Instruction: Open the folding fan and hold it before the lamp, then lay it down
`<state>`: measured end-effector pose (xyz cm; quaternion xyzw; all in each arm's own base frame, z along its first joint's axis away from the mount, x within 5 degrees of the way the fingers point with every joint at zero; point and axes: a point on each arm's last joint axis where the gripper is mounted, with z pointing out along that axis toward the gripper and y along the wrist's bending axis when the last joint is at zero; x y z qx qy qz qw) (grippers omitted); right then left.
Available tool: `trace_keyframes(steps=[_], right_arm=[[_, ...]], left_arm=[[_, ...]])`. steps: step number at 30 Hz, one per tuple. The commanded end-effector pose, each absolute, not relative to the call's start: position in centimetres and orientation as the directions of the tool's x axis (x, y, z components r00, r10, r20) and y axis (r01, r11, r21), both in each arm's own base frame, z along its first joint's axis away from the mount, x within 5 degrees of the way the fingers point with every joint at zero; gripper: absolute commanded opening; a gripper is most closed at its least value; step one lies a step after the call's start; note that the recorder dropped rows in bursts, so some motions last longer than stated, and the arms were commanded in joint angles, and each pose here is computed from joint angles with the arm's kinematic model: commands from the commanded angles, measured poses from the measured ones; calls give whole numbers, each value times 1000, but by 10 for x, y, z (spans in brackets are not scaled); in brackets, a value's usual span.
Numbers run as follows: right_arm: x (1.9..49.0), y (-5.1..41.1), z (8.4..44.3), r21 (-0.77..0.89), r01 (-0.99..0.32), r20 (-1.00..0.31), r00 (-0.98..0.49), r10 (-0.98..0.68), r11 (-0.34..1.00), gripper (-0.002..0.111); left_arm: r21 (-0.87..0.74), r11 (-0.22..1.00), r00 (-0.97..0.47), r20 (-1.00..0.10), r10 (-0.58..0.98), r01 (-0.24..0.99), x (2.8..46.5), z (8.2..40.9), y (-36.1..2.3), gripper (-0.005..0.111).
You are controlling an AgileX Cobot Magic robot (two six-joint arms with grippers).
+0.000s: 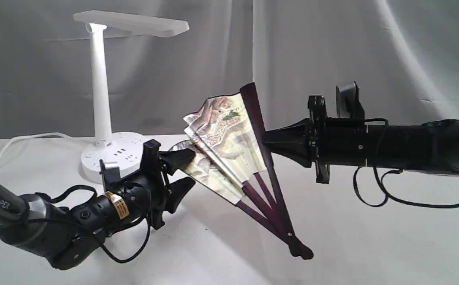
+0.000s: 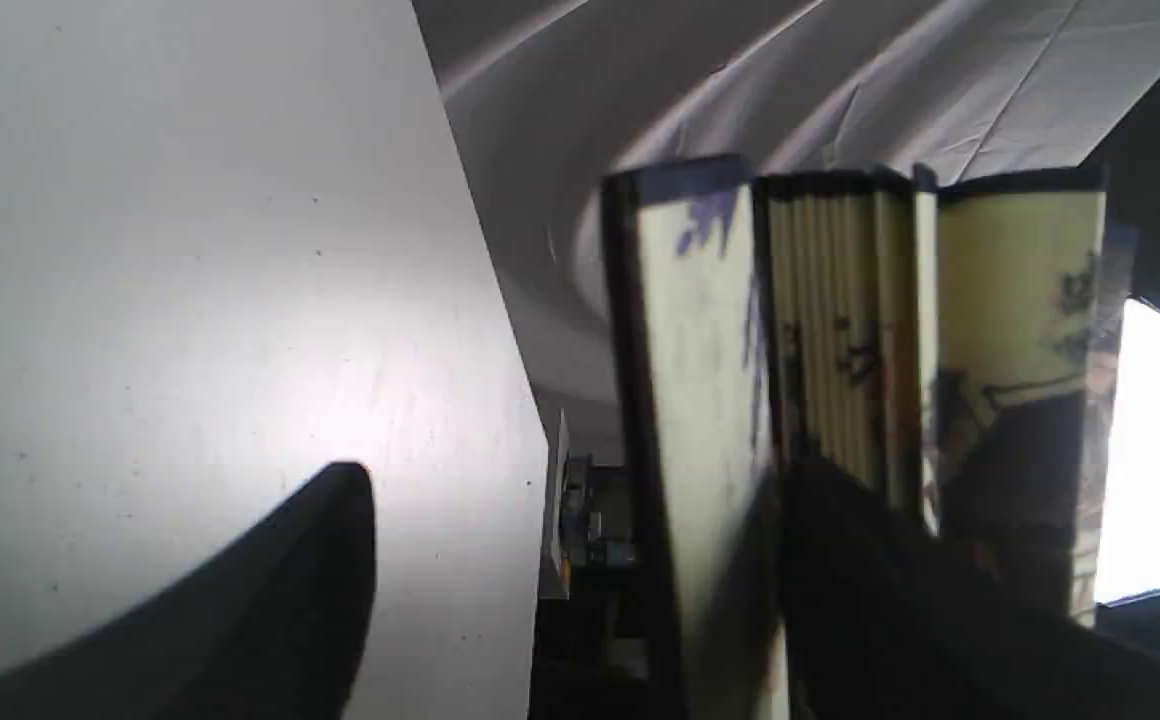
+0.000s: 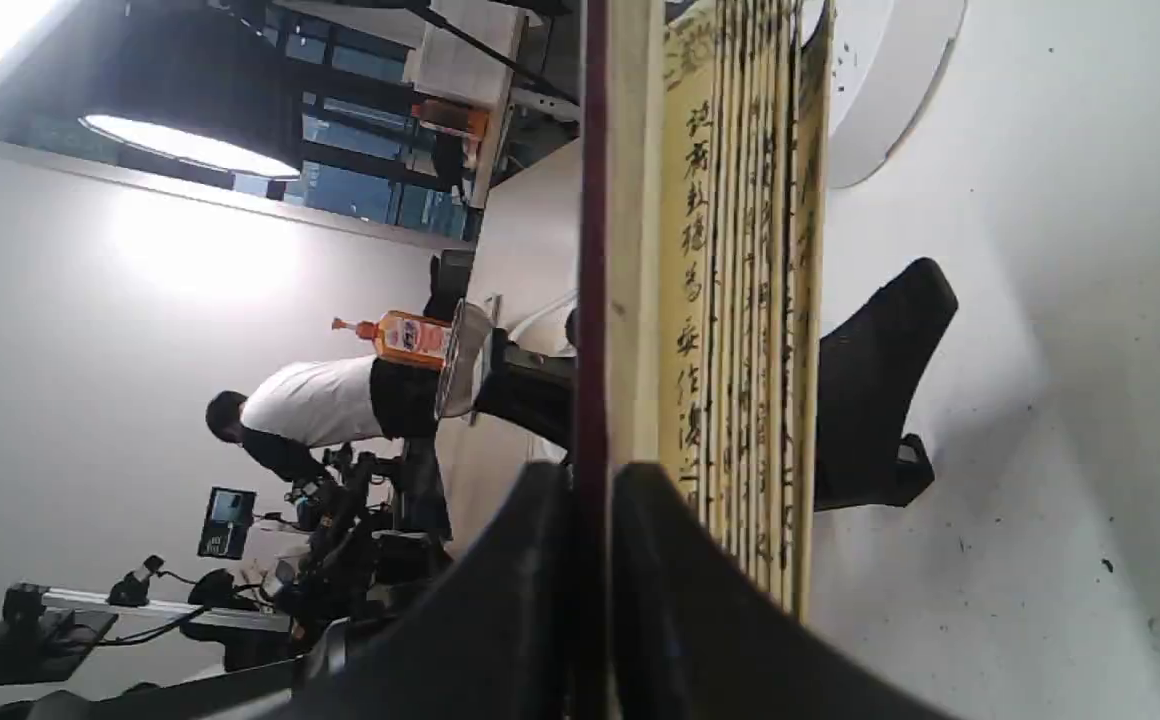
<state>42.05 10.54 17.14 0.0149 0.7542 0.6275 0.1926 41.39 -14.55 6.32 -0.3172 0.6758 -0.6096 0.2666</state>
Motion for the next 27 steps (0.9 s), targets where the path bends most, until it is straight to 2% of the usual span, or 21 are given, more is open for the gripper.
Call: trace_keyframes(steps=[1, 5, 11, 18, 21, 27], right_arm=[[419, 106, 177, 955, -230, -275, -922, 271, 188, 0], [419, 106, 177, 955, -230, -275, -922, 271, 188, 0], [419, 106, 177, 955, -230, -276, -923, 269, 189, 0], [419, 106, 177, 954, -230, -276, -923, 267, 191, 0], [419, 106, 177, 954, -230, -276, -923, 267, 191, 0], [419, 106, 177, 954, -230, -276, -923, 267, 191, 0]], left_arm=[[-997, 18, -653, 39, -757, -80, 415, 68, -147, 59], [-999, -20, -653, 45, -756, -45, 415, 73, -147, 59], [-999, -15, -650, 44, -758, -51, 415, 71, -147, 57], [-999, -10, -654, 42, -755, -52, 415, 71, -148, 27], [-999, -7, -657, 38, -753, -50, 415, 71, -148, 22], [-999, -1, -663, 33, -748, -48, 414, 71, -148, 22]])
